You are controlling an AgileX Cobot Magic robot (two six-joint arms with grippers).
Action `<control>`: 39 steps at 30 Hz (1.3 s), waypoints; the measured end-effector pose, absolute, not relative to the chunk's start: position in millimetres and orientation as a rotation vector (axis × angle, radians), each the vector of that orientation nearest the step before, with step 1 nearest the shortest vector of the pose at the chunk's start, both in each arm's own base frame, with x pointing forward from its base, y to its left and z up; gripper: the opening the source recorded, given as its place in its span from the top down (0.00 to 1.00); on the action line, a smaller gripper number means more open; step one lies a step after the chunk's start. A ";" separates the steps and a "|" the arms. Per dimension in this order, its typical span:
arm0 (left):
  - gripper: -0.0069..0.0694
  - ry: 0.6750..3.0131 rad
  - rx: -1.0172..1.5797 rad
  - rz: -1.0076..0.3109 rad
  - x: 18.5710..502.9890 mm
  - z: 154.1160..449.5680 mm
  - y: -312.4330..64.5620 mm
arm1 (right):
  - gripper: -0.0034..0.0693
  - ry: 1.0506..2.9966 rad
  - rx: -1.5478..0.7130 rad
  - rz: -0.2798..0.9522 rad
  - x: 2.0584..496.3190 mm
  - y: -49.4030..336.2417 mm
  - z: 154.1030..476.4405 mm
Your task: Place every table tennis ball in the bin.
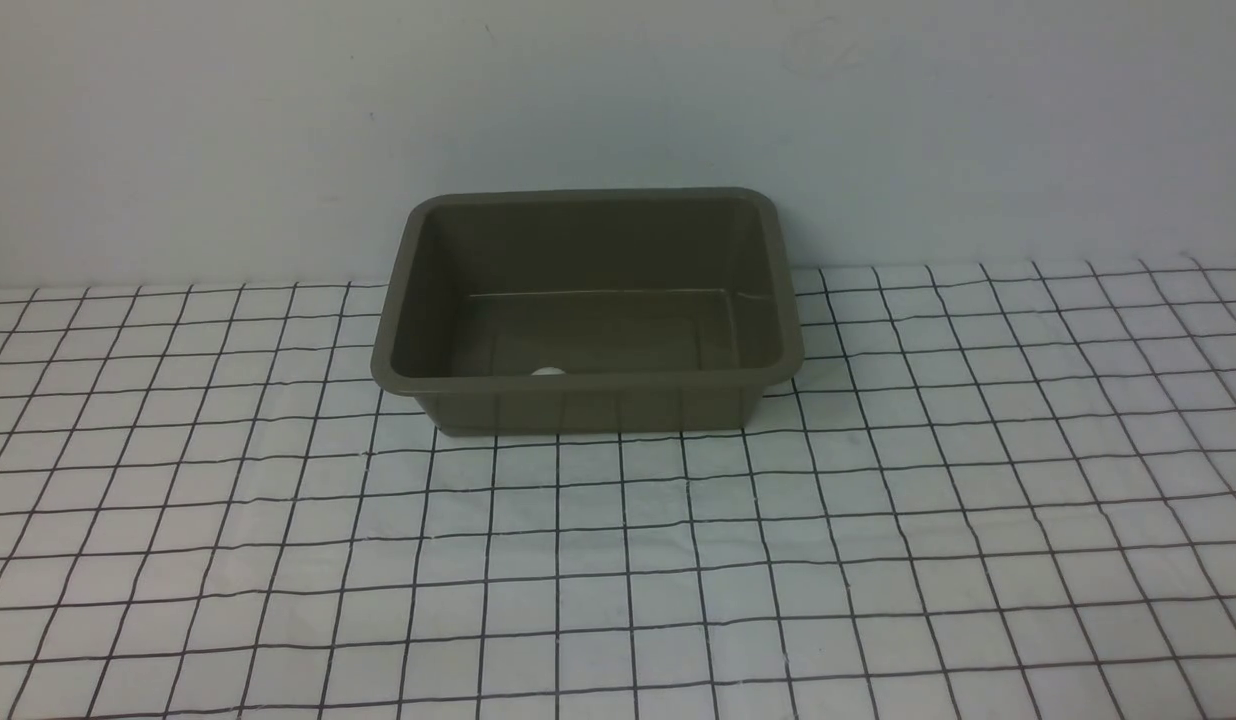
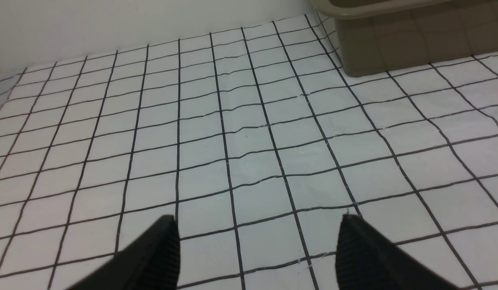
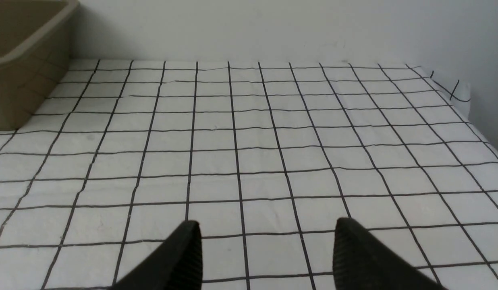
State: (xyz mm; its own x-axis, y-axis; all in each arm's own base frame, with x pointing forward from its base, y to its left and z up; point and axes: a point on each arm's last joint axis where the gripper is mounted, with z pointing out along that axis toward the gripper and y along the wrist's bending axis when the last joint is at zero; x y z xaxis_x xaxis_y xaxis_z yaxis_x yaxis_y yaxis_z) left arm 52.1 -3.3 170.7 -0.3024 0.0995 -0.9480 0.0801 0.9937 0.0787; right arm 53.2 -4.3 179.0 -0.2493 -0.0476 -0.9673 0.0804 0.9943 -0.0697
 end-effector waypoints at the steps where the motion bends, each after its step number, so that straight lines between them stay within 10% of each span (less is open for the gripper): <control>1: 0.30 1.880 0.130 0.019 52.1 170.7 -3.3 | 0.40 1.817 0.022 -0.124 53.3 -4.4 178.9; 39: 0.30 1.880 0.130 0.019 52.1 170.7 -3.3 | 0.40 1.809 0.015 -0.141 53.5 -5.1 179.4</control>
